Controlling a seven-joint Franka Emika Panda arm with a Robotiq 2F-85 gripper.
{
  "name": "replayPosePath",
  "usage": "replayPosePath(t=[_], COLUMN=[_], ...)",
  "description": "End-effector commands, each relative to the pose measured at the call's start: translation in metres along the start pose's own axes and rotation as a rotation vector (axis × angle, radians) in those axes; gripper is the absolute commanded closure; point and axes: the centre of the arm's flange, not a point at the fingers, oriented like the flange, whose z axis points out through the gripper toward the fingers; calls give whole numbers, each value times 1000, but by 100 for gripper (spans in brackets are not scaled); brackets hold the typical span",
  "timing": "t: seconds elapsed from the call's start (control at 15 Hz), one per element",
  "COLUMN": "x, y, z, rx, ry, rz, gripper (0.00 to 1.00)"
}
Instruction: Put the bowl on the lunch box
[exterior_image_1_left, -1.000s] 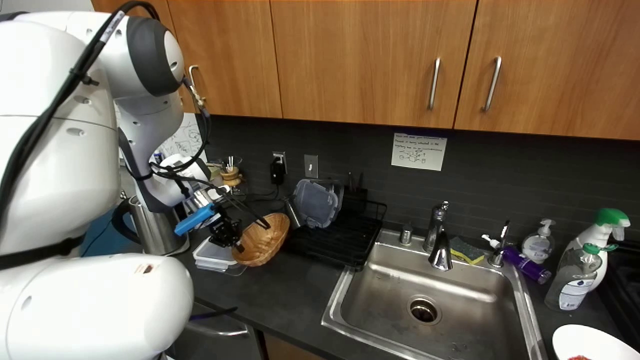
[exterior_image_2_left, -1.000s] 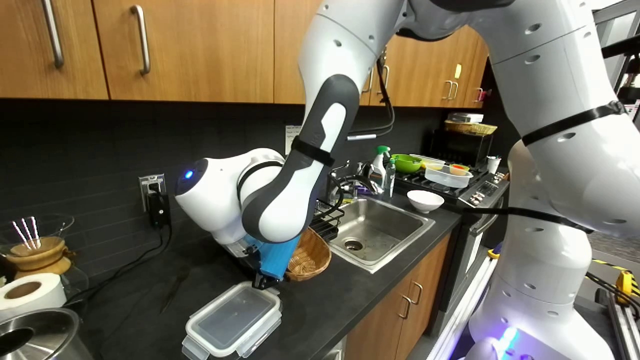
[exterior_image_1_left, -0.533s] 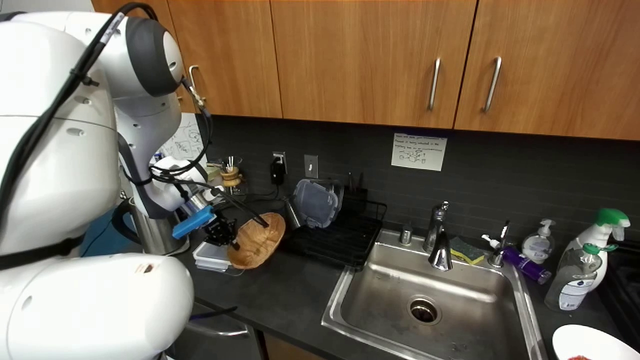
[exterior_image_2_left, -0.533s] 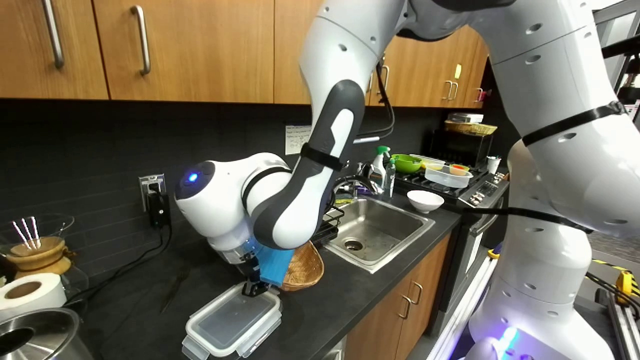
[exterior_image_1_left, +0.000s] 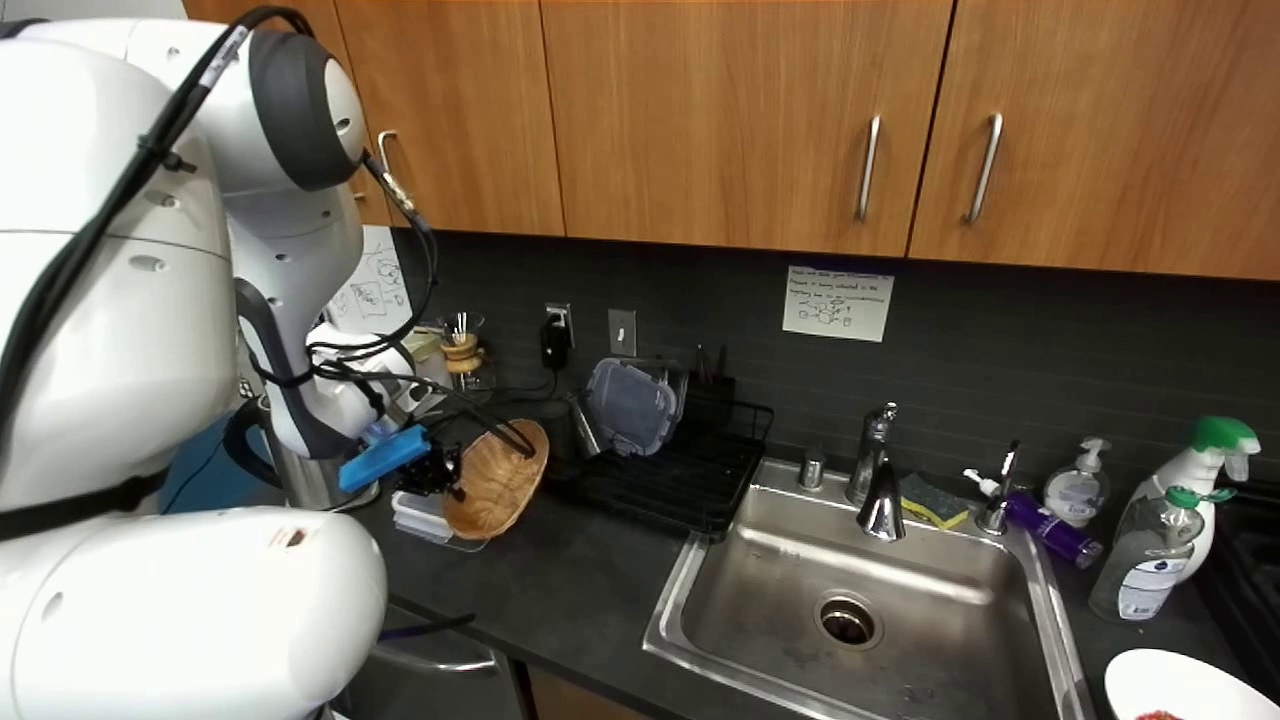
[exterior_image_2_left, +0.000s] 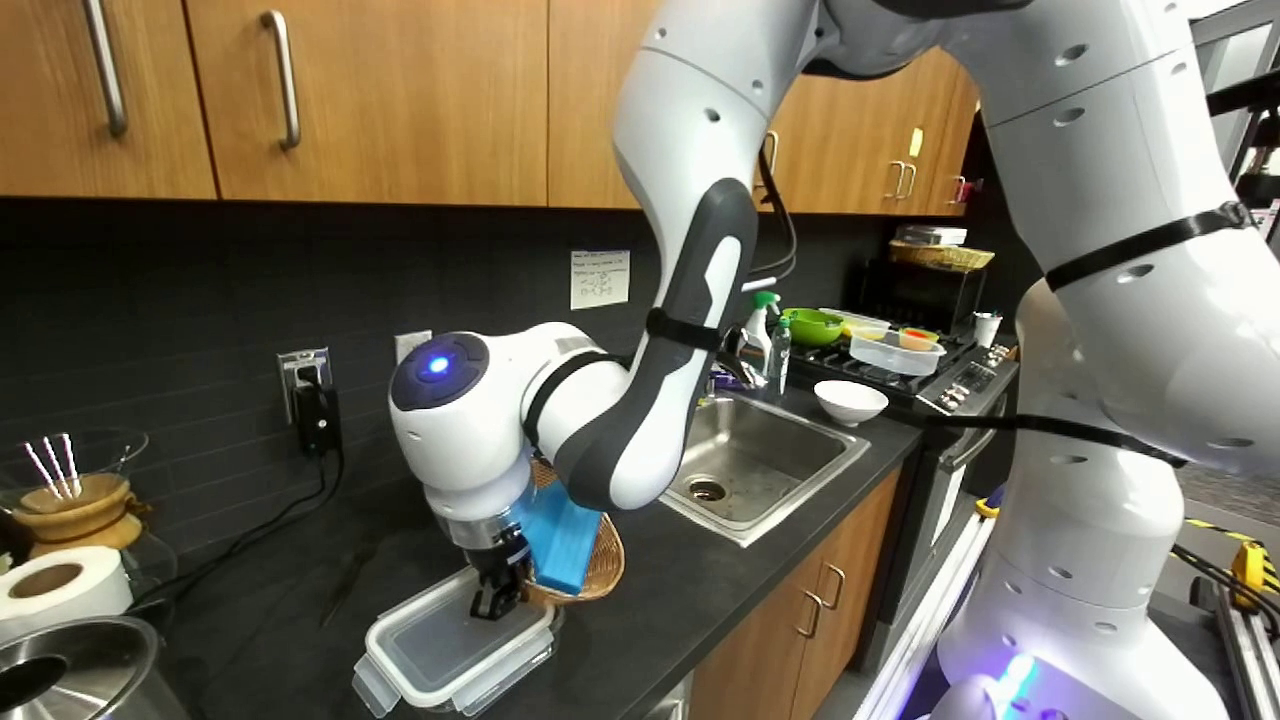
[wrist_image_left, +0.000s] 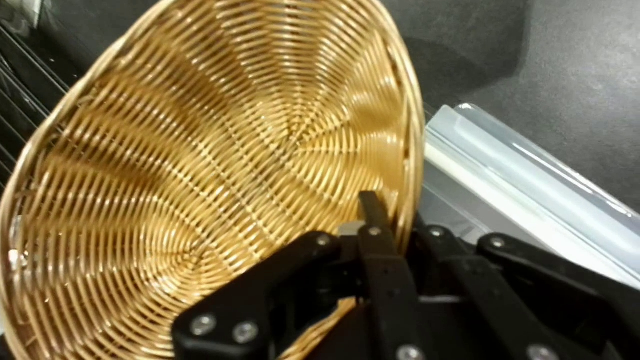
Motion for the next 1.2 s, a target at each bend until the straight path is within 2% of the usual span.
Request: replayPosePath(t=[0.0, 0.2, 0.47, 0.73, 0.93, 1.13], x=[1, 1, -15, -29, -38, -32], y=[14, 16, 22, 26, 29, 28], z=[-10, -12, -22, -30, -35, -40], rx=[14, 15, 9, 33, 45, 42], ry=[62, 48, -17, 24, 19, 3], rz=[-17, -10, 24, 14, 17, -6], gripper=[98, 98, 98, 98, 98, 98])
